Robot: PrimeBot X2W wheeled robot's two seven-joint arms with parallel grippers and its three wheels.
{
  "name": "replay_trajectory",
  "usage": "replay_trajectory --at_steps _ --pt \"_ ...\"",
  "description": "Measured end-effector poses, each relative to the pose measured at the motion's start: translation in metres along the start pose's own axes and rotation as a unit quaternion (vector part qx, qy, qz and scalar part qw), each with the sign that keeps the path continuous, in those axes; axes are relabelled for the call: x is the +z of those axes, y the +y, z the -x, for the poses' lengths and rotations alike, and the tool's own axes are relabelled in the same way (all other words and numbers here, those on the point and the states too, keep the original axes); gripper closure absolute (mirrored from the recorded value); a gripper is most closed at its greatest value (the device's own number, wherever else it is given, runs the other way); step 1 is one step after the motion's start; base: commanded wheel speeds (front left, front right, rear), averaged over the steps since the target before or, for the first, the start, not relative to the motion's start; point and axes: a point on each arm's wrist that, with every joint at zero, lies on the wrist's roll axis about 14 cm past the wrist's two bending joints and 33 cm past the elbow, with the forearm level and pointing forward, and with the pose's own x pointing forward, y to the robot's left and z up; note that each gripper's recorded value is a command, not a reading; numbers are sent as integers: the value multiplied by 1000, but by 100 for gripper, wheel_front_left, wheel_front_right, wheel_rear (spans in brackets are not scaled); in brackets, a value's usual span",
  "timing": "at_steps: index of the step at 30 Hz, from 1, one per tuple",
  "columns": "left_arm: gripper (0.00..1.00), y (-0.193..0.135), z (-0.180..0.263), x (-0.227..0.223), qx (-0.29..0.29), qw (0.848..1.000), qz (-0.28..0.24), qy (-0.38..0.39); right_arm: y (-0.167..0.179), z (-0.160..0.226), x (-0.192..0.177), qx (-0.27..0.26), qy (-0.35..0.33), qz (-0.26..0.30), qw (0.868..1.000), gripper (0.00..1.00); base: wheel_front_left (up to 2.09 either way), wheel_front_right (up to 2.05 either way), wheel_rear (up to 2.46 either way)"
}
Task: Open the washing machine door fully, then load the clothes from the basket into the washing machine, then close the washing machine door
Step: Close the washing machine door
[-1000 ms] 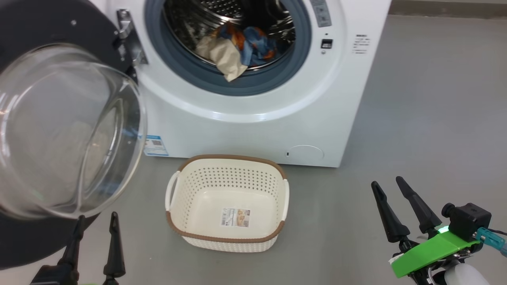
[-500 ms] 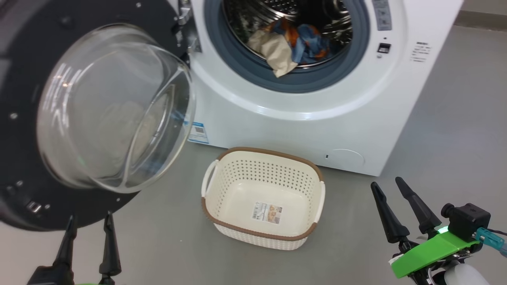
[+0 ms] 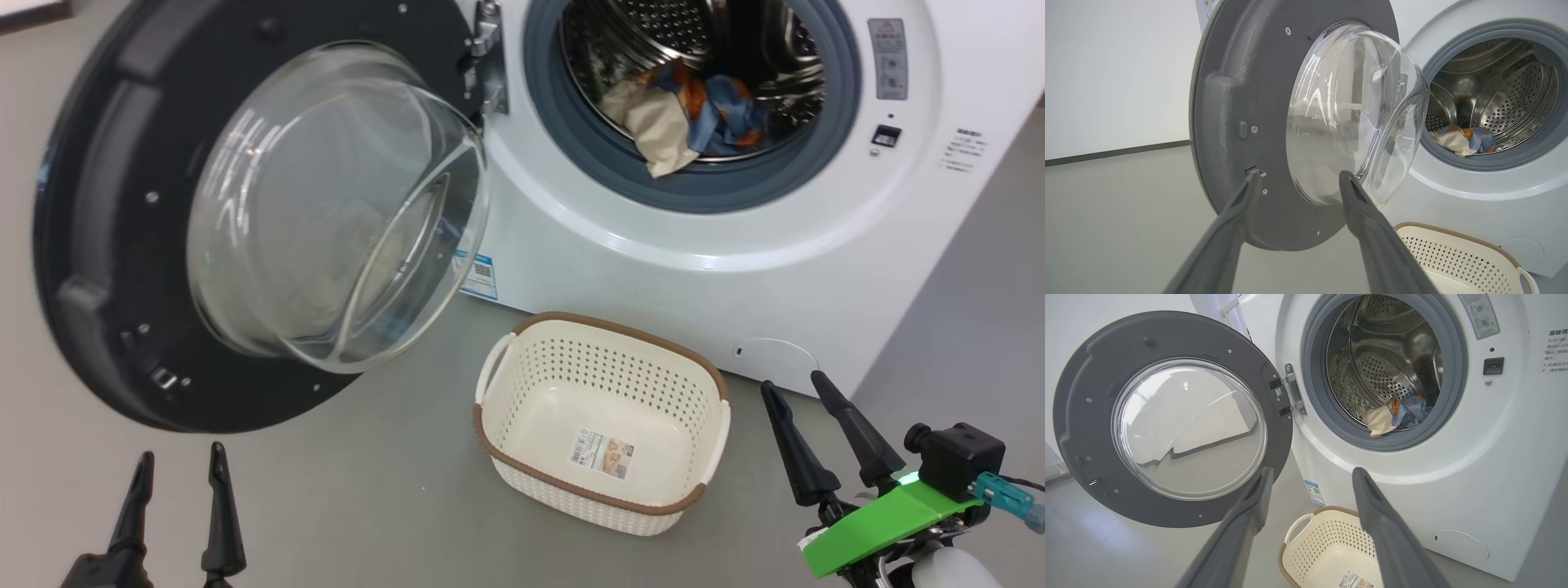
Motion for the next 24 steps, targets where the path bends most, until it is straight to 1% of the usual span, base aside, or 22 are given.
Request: replay_trajectory --at_steps 12,24 --pt "0 35 28 6 50 999 -3 -10 39 -10 -8 47 12 -4 999 0 0 0 0" --pt "0 48 35 9 70 997 -9 -13 49 -13 -18 61 24 -12 998 0 0 0 0"
